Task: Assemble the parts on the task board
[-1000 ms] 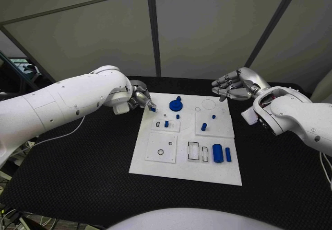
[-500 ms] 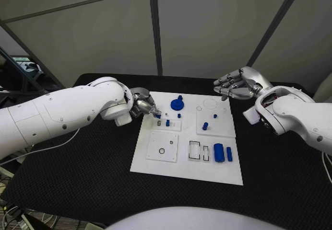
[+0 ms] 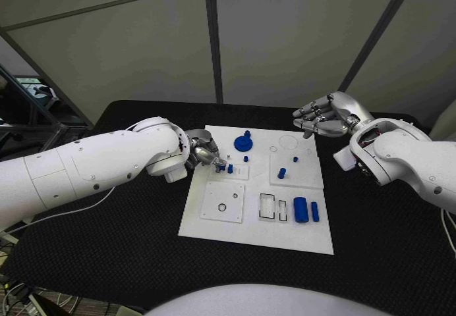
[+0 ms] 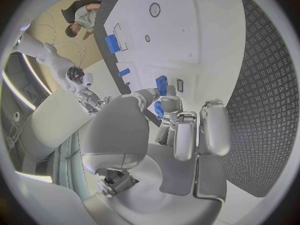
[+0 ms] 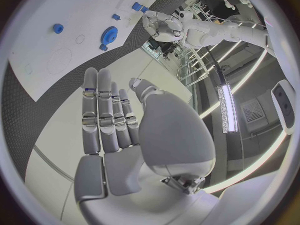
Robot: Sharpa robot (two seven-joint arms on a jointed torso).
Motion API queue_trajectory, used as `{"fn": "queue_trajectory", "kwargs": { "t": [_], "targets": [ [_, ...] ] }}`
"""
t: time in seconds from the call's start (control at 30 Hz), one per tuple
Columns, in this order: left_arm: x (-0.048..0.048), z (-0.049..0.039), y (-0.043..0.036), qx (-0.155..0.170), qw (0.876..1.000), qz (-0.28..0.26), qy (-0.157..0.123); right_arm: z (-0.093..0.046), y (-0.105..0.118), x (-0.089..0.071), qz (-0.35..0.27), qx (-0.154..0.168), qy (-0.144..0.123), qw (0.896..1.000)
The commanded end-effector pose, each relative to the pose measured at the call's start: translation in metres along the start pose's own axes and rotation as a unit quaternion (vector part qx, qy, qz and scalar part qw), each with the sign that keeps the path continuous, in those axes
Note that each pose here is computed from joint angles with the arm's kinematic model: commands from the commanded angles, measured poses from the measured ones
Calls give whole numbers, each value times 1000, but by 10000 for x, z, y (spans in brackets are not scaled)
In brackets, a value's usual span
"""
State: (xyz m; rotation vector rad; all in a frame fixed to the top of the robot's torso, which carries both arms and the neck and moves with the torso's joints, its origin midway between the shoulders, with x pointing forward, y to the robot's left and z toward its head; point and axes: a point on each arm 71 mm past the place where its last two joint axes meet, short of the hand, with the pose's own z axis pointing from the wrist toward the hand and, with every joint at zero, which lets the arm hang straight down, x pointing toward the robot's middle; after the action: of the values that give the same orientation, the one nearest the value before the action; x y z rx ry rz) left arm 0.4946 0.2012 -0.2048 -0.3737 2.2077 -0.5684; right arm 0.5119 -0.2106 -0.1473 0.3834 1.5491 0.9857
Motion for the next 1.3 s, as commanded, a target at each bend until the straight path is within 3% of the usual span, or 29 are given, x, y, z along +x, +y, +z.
{"fn": "queue_trajectory", "kwargs": {
  "t": [0.03, 0.4, 0.9, 1.3],
  "targets": [
    [-23, 8, 9, -9, 999, 27, -15, 6, 13, 3, -1, -2, 2, 1000],
    [6, 27, 15, -17, 997, 70, 3, 9, 13, 8, 0, -2, 4, 1000],
    [-34, 42, 62, -27, 996, 83, -7, 10, 13, 9, 0, -2, 4, 1000],
    [-42, 45, 52, -25, 996, 79, -15, 10, 16, 12, 0, -3, 4, 1000]
  ]
}}
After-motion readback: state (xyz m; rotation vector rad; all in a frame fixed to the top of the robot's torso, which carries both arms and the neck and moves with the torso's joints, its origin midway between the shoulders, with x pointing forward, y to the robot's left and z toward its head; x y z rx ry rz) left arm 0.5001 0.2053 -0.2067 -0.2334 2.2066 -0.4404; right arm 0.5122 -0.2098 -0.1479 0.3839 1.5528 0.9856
